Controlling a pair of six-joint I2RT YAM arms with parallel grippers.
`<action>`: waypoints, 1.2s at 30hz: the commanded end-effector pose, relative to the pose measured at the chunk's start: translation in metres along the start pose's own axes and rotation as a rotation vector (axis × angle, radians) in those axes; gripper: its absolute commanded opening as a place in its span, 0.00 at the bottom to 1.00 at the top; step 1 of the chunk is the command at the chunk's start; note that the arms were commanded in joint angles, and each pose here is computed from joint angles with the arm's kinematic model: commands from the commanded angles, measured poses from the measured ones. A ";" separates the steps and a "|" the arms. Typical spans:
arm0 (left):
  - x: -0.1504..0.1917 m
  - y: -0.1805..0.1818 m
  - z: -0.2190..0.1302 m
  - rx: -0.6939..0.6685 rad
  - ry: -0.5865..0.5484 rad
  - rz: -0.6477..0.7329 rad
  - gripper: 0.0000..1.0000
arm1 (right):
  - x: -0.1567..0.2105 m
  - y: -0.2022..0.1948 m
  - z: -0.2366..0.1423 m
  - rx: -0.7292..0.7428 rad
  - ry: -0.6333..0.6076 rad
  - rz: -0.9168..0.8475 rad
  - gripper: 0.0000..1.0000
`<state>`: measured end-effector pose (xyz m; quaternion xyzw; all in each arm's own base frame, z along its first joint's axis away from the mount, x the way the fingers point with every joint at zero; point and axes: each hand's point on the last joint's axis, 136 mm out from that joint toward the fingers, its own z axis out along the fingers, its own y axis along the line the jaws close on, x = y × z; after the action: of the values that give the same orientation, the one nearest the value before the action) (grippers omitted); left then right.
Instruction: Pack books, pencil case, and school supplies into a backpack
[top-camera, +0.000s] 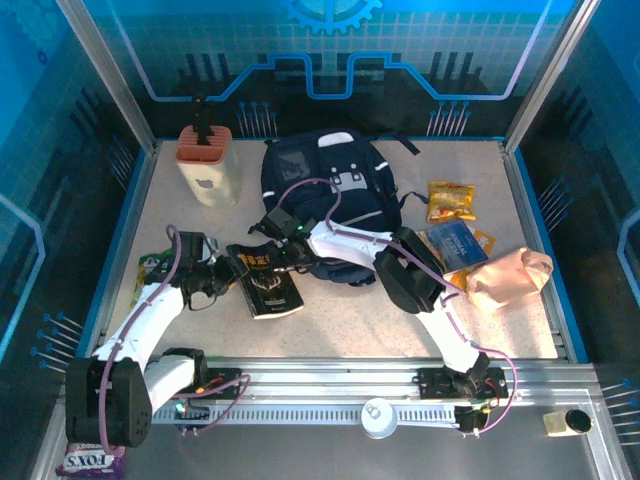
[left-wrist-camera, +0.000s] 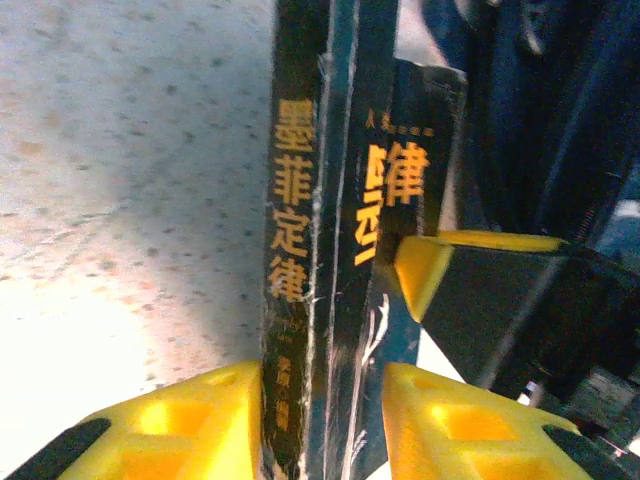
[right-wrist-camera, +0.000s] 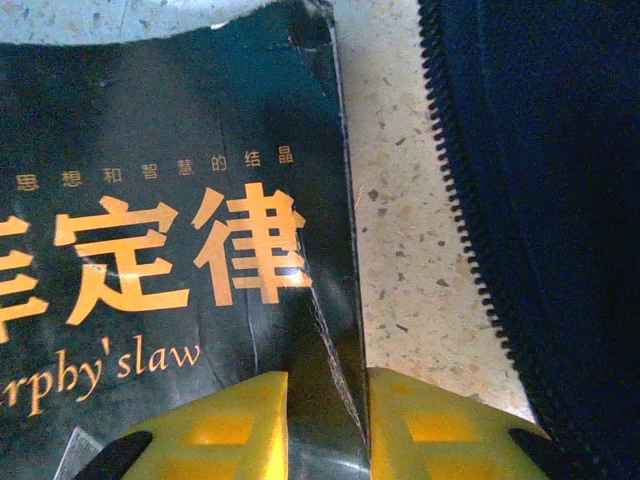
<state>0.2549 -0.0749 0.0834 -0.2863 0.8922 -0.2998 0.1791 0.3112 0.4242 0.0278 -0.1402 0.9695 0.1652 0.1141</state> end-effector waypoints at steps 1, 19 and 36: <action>0.011 -0.034 0.003 0.175 0.069 0.029 0.37 | 0.040 -0.021 0.035 0.059 0.128 0.031 0.23; 0.004 -0.004 0.018 0.013 0.061 -0.050 0.23 | 0.030 -0.011 0.020 0.001 0.100 0.017 0.24; -0.048 -0.061 -0.068 0.059 -0.253 -0.002 0.00 | -0.042 -0.012 -0.148 -0.384 -0.354 0.134 0.60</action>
<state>0.2701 -0.0504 0.1422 -0.3219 0.8758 -0.2489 0.2595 0.3133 0.3820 0.1517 -0.0968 0.9151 0.3267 0.2156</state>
